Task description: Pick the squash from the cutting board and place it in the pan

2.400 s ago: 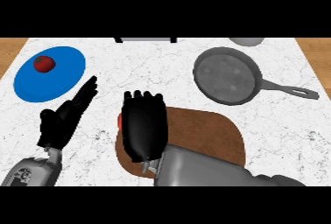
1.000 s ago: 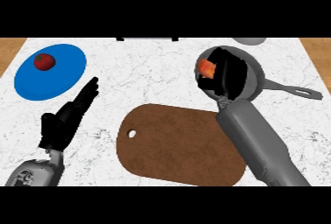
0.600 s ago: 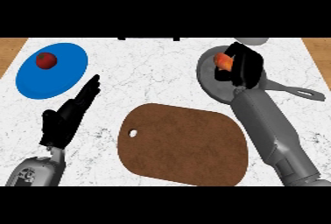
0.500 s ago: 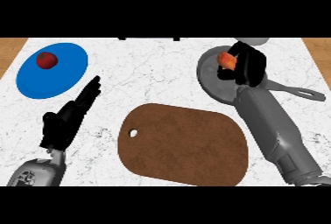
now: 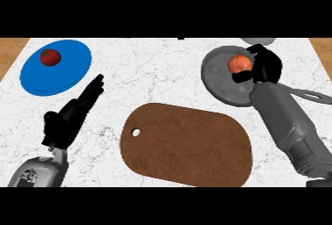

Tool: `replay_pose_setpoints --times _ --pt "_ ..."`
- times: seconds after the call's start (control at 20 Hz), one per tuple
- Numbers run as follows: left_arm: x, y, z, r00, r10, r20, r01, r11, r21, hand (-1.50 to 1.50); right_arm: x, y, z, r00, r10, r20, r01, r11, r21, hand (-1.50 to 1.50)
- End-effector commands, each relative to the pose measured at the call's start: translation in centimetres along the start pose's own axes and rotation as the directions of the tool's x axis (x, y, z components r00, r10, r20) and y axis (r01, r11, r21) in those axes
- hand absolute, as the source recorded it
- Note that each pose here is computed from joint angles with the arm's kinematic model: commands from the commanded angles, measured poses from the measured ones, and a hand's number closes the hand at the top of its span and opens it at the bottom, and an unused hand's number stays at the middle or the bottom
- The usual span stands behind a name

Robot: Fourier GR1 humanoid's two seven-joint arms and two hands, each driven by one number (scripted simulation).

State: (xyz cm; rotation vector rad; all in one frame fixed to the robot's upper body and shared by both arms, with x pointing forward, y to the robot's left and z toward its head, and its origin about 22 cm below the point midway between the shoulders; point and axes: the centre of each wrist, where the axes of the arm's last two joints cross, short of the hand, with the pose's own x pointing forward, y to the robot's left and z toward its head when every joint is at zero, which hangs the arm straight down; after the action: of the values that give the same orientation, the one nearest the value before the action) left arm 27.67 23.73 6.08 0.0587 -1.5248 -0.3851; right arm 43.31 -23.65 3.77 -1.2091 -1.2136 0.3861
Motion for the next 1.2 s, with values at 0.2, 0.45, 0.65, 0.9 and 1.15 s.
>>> replay_pose_setpoints --times 0.2,0.45,0.65,0.9,1.15 --pt "0.3 0.6 -0.3 1.0 0.011 0.028 -0.011 1.0 -0.01 0.0 -1.5 -1.8 -1.8 0.978 -0.208 -0.015 0.208 0.978 0.005 -1.5" --pt "0.3 1.1 -0.5 1.0 0.003 0.007 -0.003 1.0 -0.005 0.0 -2.0 -2.7 -2.2 0.893 -0.447 0.053 0.45 0.889 -0.088 -1.5" --pt "0.3 1.0 -0.2 1.0 0.002 0.015 -0.002 1.0 0.008 0.0 -4.8 -3.6 -2.7 0.794 -0.605 0.054 0.607 0.79 -0.08 -1.5" --pt "-0.9 0.0 0.2 1.0 -0.008 -0.019 0.008 1.0 0.01 0.0 -8.8 -3.6 -2.6 0.707 -0.704 0.06 0.704 0.71 0.023 -1.5" --pt "-0.5 -0.1 -0.7 1.0 0.0 -0.024 0.001 1.0 0.016 0.0 -13.8 -2.0 -0.2 0.664 -0.733 0.147 0.734 0.677 0.062 -1.5"
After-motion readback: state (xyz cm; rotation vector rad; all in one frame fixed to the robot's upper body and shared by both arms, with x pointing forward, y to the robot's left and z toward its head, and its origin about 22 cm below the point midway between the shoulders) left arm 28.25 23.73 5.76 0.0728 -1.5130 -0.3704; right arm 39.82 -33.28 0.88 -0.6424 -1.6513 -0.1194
